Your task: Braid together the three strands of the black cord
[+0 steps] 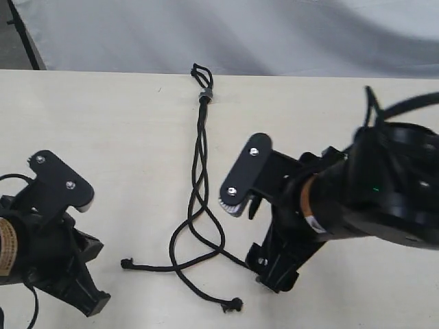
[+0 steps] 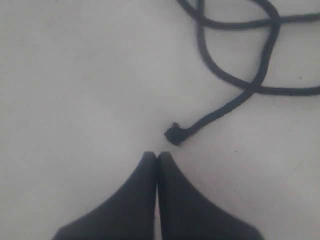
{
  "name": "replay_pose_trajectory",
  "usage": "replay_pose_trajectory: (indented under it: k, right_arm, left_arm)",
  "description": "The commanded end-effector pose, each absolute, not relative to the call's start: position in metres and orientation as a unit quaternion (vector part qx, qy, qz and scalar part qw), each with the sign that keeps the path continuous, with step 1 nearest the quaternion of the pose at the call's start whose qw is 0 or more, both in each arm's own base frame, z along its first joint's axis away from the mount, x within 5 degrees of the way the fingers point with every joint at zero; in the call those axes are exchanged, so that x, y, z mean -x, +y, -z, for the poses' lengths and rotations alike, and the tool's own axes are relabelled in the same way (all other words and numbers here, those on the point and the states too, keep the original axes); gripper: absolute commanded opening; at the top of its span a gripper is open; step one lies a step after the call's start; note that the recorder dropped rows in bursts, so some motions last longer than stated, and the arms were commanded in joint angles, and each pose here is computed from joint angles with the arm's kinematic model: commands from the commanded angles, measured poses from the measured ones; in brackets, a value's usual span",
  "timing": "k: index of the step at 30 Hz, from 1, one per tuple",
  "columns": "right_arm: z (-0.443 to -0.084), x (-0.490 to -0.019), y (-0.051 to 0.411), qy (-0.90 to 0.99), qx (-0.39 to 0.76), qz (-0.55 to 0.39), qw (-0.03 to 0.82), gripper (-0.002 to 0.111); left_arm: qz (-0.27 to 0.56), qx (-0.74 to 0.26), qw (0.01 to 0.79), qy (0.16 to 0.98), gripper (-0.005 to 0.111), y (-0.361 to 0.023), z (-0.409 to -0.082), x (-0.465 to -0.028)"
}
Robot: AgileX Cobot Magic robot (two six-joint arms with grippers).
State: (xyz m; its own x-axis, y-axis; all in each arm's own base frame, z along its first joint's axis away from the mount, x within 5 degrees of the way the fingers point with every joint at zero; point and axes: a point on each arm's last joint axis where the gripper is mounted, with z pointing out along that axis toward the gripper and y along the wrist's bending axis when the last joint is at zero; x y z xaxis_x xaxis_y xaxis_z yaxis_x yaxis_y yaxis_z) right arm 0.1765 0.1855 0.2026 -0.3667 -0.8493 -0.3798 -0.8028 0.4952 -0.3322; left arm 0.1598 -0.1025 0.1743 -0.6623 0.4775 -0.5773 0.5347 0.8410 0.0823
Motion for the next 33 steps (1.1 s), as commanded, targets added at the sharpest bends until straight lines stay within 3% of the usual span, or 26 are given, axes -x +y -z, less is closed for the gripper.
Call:
replay_pose_trajectory:
  k: [1, 5, 11, 16, 19, 22, 24, 27, 33]
  right_arm:
    - [-0.205, -0.163, 0.162, 0.815, 0.479, -0.013, 0.326, 0.1]
    - [-0.212, -0.158, 0.157, 0.811, 0.471, -0.024, 0.345, 0.1]
    - [-0.211, -0.157, 0.157, 0.81, 0.472, -0.027, 0.347, 0.1]
    - [-0.212, -0.157, 0.158, 0.809, 0.472, -0.029, 0.349, 0.1]
    - [-0.212, -0.157, 0.158, 0.809, 0.472, -0.029, 0.349, 0.1]
    - [-0.212, -0.157, 0.158, 0.809, 0.472, -0.029, 0.349, 0.1]
    - [-0.212, -0.157, 0.158, 0.809, 0.472, -0.029, 0.349, 0.1]
    - [-0.212, -0.157, 0.158, 0.809, 0.472, -0.029, 0.349, 0.1]
    - [-0.212, -0.157, 0.158, 0.809, 0.472, -0.028, 0.348, 0.1]
  left_arm:
    - [0.043, -0.308, 0.252, 0.916, 0.0, -0.116, -0.146, -0.175]
    - [0.038, -0.325, 0.242, 0.913, 0.0, -0.135, -0.138, -0.201]
    - [0.059, -0.33, 0.277, 0.9, 0.0, -0.142, -0.143, -0.206]
    - [0.076, -0.278, 0.274, 0.918, 0.003, -0.142, -0.143, -0.206]
    - [0.08, -0.262, 0.272, 0.922, 0.024, -0.142, -0.143, -0.206]
    - [0.087, -0.256, 0.278, 0.922, 0.056, -0.143, -0.144, -0.207]
    - [0.084, -0.275, 0.282, 0.915, 0.067, -0.144, -0.143, -0.208]
    - [0.081, -0.288, 0.272, 0.915, 0.074, -0.146, -0.134, -0.209]
    - [0.094, -0.295, 0.259, 0.915, 0.074, -0.146, -0.114, -0.204]
